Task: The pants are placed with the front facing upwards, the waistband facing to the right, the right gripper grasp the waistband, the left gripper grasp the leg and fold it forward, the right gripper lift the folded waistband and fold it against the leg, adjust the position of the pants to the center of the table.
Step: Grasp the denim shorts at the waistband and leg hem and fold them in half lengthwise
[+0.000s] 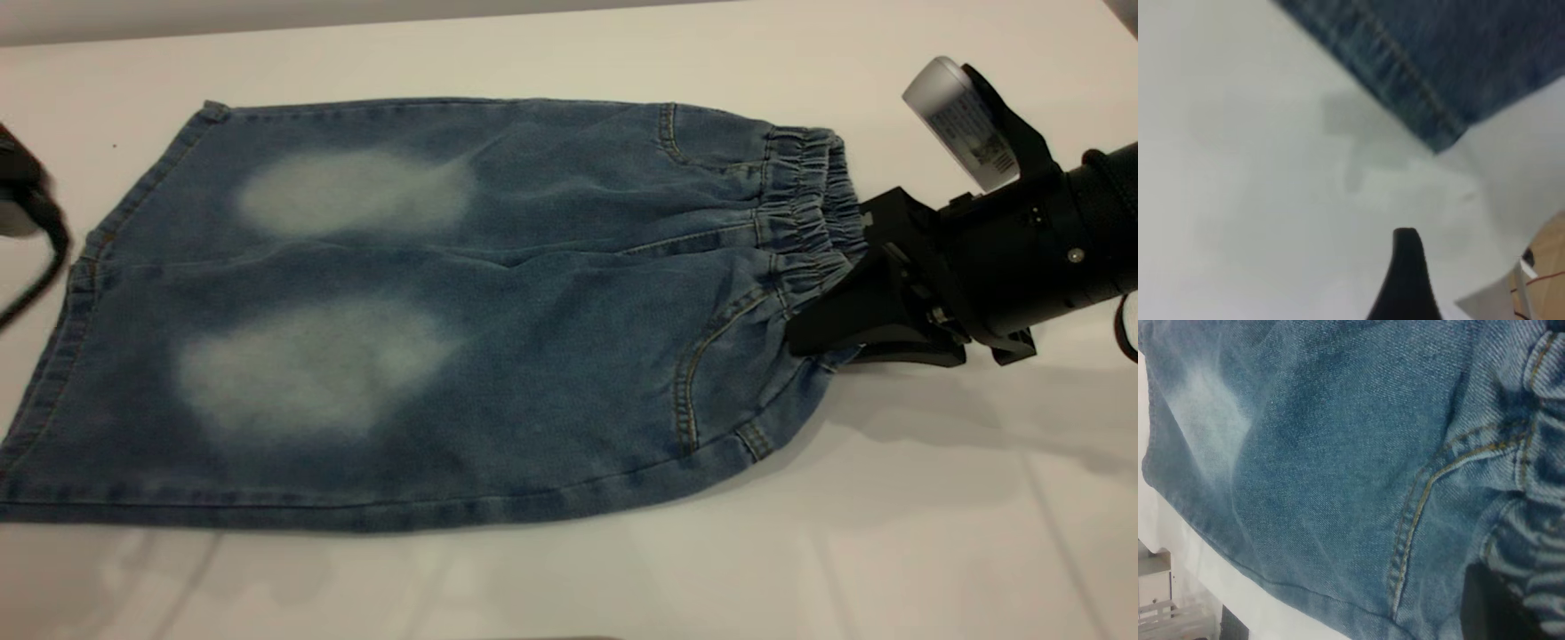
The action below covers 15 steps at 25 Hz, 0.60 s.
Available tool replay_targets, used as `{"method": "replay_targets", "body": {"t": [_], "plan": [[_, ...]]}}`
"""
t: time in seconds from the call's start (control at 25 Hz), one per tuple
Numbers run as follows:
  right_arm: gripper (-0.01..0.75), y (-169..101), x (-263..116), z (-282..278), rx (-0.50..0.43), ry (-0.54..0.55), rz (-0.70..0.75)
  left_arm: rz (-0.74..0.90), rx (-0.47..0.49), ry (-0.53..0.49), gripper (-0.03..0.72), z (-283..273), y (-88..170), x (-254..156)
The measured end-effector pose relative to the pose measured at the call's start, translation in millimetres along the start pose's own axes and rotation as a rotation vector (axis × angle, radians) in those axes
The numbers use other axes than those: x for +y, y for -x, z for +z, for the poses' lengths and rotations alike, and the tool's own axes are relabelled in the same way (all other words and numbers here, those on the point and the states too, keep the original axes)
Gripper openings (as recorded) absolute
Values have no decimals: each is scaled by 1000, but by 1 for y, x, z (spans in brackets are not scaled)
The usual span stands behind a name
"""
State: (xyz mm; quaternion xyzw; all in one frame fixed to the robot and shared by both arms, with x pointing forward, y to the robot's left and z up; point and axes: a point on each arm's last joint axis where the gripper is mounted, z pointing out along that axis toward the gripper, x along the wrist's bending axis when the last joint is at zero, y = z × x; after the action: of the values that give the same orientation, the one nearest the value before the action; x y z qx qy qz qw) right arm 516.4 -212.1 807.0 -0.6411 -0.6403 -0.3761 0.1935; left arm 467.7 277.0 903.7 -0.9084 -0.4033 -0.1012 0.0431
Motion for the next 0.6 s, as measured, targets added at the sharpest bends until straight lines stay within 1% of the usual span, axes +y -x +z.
{"method": "replay_targets", "body": {"t": [0.2, 0.36, 0.44, 0.6], "plan": [[41, 0, 0, 0, 0, 0, 0, 29, -30, -12, 522, 24, 3, 6], [43, 0, 0, 0, 0, 0, 0, 60, -60, -43, 513, 45, 8, 8], [43, 0, 0, 0, 0, 0, 0, 86, -58, -48, 512, 52, 8, 9], [43, 0, 0, 0, 0, 0, 0, 115, -24, -15, 512, 60, 6, 13]]}}
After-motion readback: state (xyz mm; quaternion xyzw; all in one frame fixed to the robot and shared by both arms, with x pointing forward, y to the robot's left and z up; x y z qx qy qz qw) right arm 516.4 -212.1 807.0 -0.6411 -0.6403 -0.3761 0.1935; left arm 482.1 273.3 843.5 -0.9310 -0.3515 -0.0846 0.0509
